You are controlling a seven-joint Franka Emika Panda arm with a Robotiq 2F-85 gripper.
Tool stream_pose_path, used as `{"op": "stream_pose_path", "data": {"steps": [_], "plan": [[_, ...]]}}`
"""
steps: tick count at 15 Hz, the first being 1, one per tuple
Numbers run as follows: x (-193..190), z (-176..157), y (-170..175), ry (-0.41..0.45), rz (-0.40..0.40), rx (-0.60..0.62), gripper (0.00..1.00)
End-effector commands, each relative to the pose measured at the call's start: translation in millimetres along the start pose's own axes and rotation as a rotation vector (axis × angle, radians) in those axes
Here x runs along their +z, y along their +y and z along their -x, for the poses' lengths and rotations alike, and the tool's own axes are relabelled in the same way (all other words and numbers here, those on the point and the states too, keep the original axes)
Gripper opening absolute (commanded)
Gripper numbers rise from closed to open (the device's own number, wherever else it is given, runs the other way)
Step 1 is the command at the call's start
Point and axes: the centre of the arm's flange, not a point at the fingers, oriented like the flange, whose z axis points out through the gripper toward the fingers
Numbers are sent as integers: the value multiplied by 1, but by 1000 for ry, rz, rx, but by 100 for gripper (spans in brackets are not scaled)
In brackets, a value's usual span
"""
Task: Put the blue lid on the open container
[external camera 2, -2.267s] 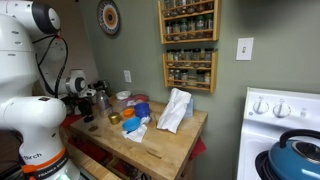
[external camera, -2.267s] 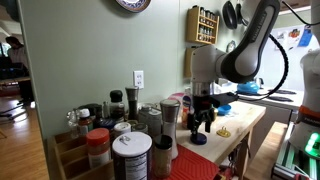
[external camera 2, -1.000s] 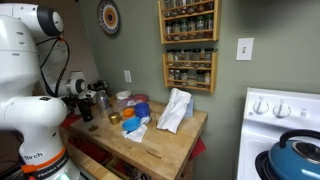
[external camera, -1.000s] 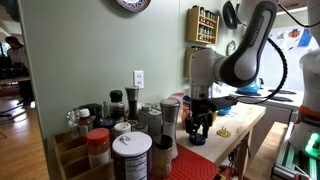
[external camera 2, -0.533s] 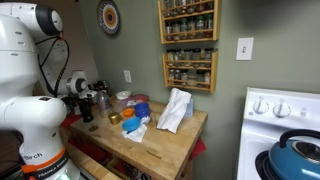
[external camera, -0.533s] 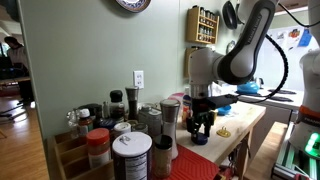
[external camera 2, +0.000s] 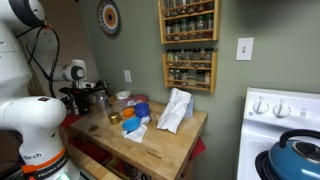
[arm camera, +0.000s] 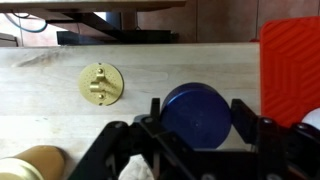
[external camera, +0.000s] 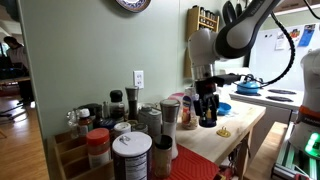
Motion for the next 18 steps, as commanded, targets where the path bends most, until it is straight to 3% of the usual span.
{"op": "stream_pose_path", "data": {"steps": [1, 10, 13, 18], "plan": [[-53, 18, 11, -8, 17, -66, 45], [-142, 0, 14, 177, -37, -52, 45], [-152, -20, 23, 188, -56, -11, 45], [-146, -47, 41, 190, -21, 60, 45]]}}
